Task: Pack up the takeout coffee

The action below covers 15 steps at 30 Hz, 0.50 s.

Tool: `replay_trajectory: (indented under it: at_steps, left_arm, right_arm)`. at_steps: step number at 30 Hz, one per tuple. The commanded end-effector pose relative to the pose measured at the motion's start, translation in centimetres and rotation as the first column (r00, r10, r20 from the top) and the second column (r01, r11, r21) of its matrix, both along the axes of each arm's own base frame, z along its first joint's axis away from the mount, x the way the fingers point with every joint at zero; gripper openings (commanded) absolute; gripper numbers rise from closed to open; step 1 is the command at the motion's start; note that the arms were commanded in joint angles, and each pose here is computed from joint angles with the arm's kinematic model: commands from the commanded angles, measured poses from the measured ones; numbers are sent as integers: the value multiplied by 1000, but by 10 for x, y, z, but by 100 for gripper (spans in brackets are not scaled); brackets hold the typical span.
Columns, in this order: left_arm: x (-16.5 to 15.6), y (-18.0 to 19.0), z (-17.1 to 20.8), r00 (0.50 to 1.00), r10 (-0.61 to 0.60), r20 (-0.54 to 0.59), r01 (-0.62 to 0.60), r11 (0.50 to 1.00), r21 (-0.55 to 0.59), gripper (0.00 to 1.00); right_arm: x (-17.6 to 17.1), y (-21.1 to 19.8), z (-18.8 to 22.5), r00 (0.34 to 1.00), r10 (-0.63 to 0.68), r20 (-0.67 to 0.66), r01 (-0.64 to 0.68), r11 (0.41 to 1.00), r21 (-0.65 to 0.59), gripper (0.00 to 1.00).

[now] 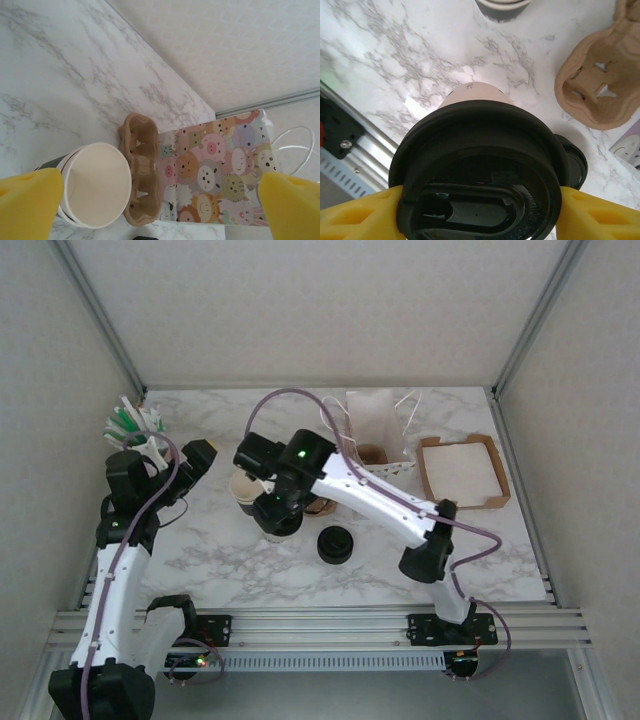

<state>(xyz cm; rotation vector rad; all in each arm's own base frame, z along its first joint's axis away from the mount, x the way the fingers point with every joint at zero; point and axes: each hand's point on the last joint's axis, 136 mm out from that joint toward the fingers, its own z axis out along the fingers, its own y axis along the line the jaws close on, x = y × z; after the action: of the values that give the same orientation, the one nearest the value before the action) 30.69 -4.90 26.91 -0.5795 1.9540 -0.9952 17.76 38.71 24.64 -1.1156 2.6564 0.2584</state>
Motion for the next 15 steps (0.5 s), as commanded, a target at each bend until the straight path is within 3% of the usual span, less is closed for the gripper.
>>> replay_trajectory:
  at_steps: [1,15]
  left_arm:
    - [8,-11,29,996,-37,78,36,999,13,100]
    - [57,-88,80,972,-170,161,165,985,43,100]
  right_arm:
    - [-8,-18,29,999,-19,25,18,999,42,68]
    - [6,-84,113,976,-142,166,102,969,227,68]
